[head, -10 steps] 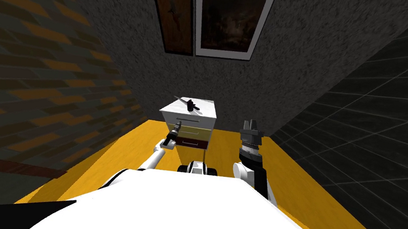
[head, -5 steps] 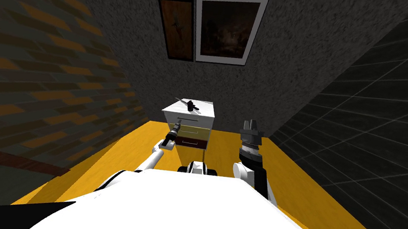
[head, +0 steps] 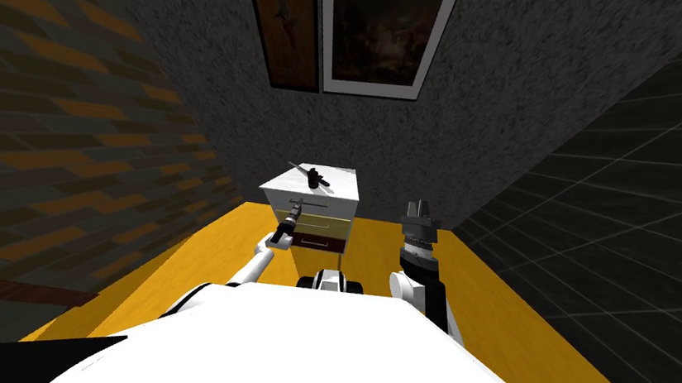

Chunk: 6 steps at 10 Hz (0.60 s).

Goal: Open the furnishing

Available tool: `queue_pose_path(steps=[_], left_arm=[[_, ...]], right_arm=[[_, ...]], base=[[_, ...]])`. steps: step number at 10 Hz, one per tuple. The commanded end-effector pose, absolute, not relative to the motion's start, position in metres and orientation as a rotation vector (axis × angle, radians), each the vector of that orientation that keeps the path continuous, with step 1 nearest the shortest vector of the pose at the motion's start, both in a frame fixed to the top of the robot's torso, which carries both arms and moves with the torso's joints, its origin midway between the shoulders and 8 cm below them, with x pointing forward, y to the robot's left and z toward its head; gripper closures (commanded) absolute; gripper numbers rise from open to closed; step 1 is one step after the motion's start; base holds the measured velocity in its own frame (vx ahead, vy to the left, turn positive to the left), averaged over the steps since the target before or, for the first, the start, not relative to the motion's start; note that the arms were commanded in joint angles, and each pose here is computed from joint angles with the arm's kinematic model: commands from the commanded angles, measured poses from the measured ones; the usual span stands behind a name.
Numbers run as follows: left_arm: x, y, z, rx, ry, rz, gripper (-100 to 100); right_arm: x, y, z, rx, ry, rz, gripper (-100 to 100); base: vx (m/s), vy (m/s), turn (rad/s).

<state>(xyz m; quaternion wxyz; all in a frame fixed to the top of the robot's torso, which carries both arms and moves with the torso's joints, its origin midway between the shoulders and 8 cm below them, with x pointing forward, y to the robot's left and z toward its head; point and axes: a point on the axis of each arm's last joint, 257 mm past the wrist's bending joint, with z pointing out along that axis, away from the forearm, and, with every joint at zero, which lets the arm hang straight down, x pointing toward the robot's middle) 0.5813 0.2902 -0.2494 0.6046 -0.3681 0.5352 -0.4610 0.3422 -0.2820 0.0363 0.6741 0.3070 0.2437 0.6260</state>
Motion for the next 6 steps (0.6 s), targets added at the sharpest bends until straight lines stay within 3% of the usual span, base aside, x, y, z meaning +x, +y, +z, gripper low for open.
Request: queue_pose_path(steps=[1, 3, 6], left_arm=[[0.5820, 0.2903, -0.2490, -0.853, 1.239, -1.066, 100], [0.5830, 0.2889, -0.2473, -0.850, 1.242, -1.070, 100], [0.5846, 0.2869, -0.2448, -0.847, 1.247, -1.075, 100]], right_arm=[[0.3422, -0.2819, 0.0364, 0.691, 0.548, 1.409, 0], [0.3422, -0.2819, 0.0364, 0.691, 0.548, 1.409, 0], [0.3422, -0.2819, 0.0365, 0.691, 0.548, 1.409, 0]], base=[[0.007, -0.002, 0.002], [-0.118, 0.006, 0.018], [-0.216, -0.009, 0.028]])
